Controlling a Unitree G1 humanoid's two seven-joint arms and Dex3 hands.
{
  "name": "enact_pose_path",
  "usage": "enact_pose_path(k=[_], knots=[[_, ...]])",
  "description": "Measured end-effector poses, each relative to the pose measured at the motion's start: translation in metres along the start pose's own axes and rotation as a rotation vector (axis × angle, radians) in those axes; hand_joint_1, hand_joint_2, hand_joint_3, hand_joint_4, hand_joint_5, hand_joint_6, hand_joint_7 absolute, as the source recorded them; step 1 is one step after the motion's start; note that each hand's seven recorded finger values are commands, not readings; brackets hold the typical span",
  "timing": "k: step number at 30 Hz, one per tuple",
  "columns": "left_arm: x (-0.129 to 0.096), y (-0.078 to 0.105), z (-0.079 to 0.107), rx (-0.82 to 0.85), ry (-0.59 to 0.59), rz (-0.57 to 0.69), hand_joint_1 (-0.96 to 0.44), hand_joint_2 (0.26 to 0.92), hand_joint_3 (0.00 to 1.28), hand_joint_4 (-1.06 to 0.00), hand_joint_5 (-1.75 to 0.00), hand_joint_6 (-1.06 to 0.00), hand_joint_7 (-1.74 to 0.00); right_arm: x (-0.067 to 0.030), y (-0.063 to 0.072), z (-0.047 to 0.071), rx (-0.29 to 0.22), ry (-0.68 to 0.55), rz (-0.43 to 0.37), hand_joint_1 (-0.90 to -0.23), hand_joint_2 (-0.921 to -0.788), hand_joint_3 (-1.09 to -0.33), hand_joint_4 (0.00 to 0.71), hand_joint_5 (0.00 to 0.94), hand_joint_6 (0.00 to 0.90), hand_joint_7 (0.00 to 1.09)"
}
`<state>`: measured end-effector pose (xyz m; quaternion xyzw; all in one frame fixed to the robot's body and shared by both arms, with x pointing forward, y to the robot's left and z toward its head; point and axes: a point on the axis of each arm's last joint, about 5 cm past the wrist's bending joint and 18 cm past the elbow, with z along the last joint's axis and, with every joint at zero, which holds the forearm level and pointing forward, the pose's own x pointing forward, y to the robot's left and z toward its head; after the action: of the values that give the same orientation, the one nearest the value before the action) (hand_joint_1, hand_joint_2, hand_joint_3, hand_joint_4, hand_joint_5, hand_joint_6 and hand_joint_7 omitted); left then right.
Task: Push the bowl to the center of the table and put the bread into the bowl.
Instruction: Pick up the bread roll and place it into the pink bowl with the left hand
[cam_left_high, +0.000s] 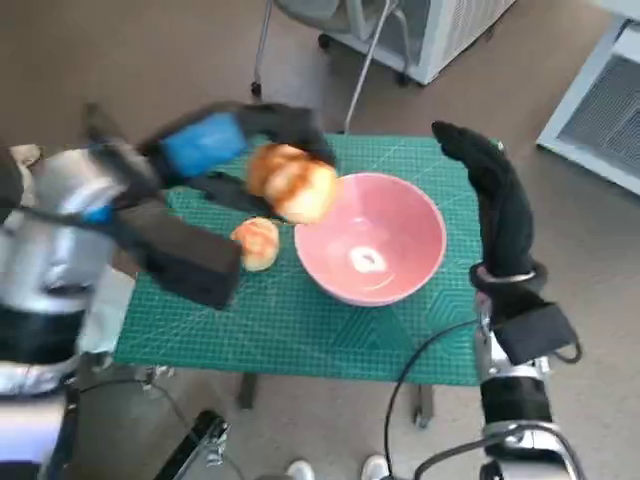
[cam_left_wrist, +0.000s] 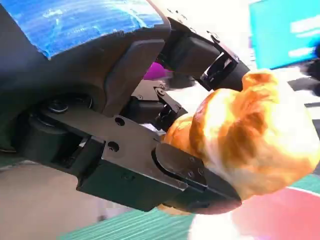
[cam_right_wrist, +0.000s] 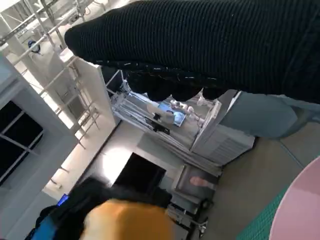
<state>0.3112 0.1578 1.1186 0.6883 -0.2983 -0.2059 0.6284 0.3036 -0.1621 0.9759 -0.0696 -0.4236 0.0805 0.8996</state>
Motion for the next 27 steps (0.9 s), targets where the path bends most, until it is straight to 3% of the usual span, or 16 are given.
enact_pose_path(k=[10, 21, 23, 25, 26, 27], knots=[[0.043, -0.029, 0.01, -0.022, -0.046, -0.083, 0.0, 0.92, 0.11, -0.57, -1.19, -0.65, -1.24, -0.0056, -0.006, 0.0, -0.02, 0.007, -0.007, -0.582, -0.921, -0.738, 0.434, 0.002, 0.098, 0.86], [0.066, -0.058, 0.025, 0.02, -0.047, -0.19, 0.0, 0.921, 0.1, -0.6, -1.19, -0.64, -1.22, -0.0098, -0.008, 0.0, -0.027, 0.015, -0.015, -0.598, -0.921, -0.731, 0.437, 0.004, 0.107, 0.85], [0.068, -0.064, 0.027, 0.021, -0.04, -0.216, 0.0, 0.921, 0.11, -0.58, -1.2, -0.64, -1.23, -0.0102, -0.009, 0.0, -0.028, 0.014, -0.018, -0.6, -0.921, -0.731, 0.438, 0.004, 0.109, 0.84], [0.069, -0.069, 0.028, 0.015, -0.031, -0.237, 0.0, 0.921, 0.18, -0.49, -1.29, -0.57, -1.3, -0.0105, -0.009, 0.001, -0.031, 0.012, -0.021, -0.6, -0.921, -0.73, 0.438, 0.004, 0.111, 0.84], [0.069, -0.072, 0.028, 0.012, -0.028, -0.244, -0.07, 0.921, 0.22, -0.43, -1.19, -0.53, -1.35, -0.0106, -0.009, 0.001, -0.032, 0.011, -0.022, -0.6, -0.921, -0.73, 0.439, 0.004, 0.111, 0.84], [0.07, -0.074, 0.028, 0.007, -0.025, -0.249, -0.17, 0.921, 0.26, -0.42, -0.94, -0.48, -1.41, -0.0109, -0.01, 0.001, -0.034, 0.009, -0.024, -0.599, -0.921, -0.73, 0.439, 0.004, 0.112, 0.84]])
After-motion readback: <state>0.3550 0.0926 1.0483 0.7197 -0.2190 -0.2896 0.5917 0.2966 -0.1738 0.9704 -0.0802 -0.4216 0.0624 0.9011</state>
